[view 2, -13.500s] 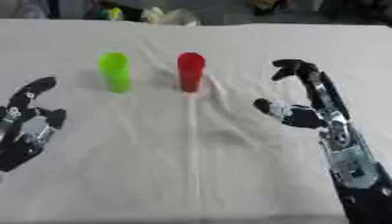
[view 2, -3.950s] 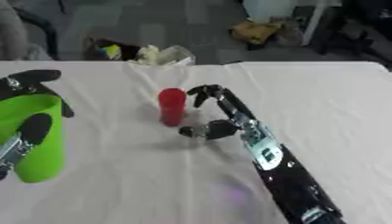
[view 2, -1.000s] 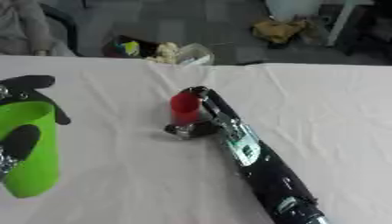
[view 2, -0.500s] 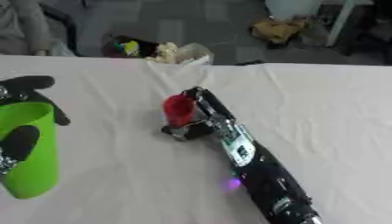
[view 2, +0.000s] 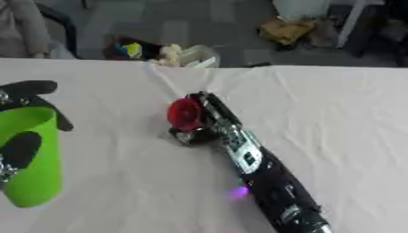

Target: Pour the contents of one cup into another cup.

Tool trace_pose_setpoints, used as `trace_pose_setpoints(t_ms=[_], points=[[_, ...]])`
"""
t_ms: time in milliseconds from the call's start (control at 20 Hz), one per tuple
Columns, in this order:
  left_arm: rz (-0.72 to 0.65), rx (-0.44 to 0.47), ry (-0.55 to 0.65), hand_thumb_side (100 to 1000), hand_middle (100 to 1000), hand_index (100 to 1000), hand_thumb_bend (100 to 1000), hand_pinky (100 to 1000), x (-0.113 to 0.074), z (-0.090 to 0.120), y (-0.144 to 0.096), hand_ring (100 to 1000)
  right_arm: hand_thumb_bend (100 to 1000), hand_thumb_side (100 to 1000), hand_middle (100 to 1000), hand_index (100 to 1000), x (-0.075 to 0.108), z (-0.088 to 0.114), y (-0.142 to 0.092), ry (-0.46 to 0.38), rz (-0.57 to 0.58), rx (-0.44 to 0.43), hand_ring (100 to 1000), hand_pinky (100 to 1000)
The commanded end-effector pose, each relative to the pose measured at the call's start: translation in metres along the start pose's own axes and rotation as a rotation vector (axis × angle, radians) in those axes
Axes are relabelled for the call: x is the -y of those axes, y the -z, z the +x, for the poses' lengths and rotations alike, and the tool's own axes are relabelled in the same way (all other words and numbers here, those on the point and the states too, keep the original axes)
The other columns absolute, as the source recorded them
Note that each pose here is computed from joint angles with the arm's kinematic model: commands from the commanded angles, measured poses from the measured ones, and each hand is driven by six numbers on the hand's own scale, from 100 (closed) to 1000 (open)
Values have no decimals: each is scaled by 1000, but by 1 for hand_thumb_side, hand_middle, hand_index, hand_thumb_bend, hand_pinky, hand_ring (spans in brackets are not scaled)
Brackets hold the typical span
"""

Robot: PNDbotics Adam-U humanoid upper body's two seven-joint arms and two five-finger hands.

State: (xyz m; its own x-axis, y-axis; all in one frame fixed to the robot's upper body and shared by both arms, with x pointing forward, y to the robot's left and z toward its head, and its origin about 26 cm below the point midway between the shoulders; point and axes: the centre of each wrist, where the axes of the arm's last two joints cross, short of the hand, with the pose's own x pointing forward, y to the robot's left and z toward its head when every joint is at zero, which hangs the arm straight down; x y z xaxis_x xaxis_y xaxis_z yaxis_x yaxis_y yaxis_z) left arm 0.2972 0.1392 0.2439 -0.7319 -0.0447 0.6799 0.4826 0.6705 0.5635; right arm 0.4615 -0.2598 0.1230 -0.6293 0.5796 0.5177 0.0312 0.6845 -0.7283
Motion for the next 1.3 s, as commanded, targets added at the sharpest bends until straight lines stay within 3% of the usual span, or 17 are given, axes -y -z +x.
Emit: trace_pose_setpoints(t_ms=[50, 600, 750, 1300], points=[[16, 9, 37, 486, 591, 886, 100, 100, -7, 5, -3, 657, 100, 100, 119, 389, 17, 0, 0, -20, -21, 6, 143, 461], [15, -41, 62, 471, 592, 879, 100, 100, -7, -4, -16, 661, 100, 100, 119, 392, 51, -8, -17, -57, -48, -10, 145, 465], [1, -84, 75, 467, 593, 878, 100, 100, -6, -9, -23, 663, 100, 100, 119, 393, 68, -11, -25, -98, -52, -11, 145, 466], [-37, -208, 124, 436, 594, 851, 100, 100, -1, -23, -40, 671, 100, 100, 128, 406, 105, 2, -22, -185, -54, 76, 152, 470]])
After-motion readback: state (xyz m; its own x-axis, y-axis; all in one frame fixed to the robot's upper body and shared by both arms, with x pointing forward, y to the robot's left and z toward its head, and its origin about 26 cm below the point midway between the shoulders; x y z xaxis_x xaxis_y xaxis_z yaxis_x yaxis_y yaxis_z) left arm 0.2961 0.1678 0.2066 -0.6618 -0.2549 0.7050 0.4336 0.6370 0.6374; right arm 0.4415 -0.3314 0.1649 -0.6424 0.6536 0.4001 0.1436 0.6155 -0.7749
